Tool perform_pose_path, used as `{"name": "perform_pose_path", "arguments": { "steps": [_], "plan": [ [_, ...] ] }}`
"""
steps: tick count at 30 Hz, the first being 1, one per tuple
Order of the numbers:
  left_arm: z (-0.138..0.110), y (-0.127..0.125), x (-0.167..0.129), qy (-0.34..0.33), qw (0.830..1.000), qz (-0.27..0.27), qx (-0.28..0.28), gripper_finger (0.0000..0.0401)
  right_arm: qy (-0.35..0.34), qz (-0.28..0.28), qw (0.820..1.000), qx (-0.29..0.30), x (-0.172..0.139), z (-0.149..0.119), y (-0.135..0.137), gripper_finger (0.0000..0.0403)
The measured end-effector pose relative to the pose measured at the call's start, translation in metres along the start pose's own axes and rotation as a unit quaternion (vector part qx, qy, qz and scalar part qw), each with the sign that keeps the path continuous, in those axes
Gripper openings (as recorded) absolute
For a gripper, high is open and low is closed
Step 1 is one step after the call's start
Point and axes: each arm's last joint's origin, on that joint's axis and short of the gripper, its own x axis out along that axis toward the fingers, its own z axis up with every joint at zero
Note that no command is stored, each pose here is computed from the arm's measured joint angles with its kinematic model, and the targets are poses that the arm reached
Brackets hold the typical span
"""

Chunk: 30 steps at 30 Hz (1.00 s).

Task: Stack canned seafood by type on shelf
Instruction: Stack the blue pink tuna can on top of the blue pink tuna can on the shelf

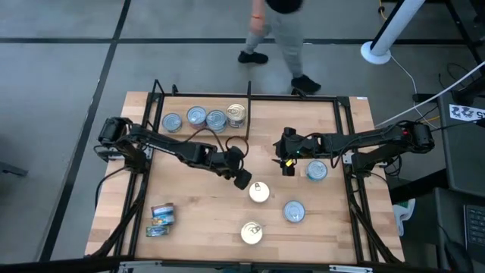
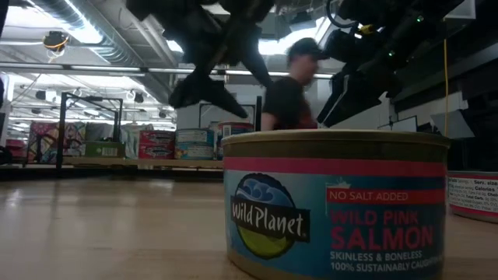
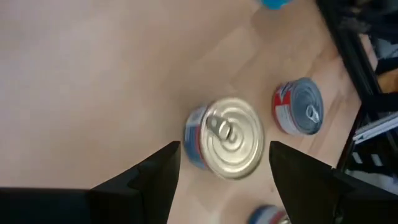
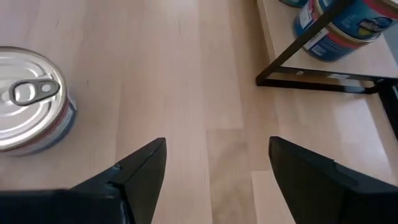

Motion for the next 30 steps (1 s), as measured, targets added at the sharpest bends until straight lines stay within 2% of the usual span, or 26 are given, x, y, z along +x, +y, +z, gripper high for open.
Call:
{"name": "perform_pose_path", "arguments": {
  "steps": [9, 15, 30],
  "plan": [
    [-0.013, 0.002, 0.036, 0.073, 0.994, -0.038, -0.073, 0.0239, -0.004, 0.012, 0.999, -0.029, 0.000, 0.001, 0.001, 0.0282],
    [-0.015, 0.009, 0.048, 0.088, 0.991, -0.021, -0.101, 0.0239, -0.010, 0.030, 0.998, -0.051, 0.000, 0.001, 0.002, 0.0282],
    [-0.015, 0.022, 0.066, 0.098, 0.988, 0.003, -0.116, 0.0230, -0.011, 0.030, 0.998, -0.052, 0.000, 0.001, 0.002, 0.0282]
  ]
}}
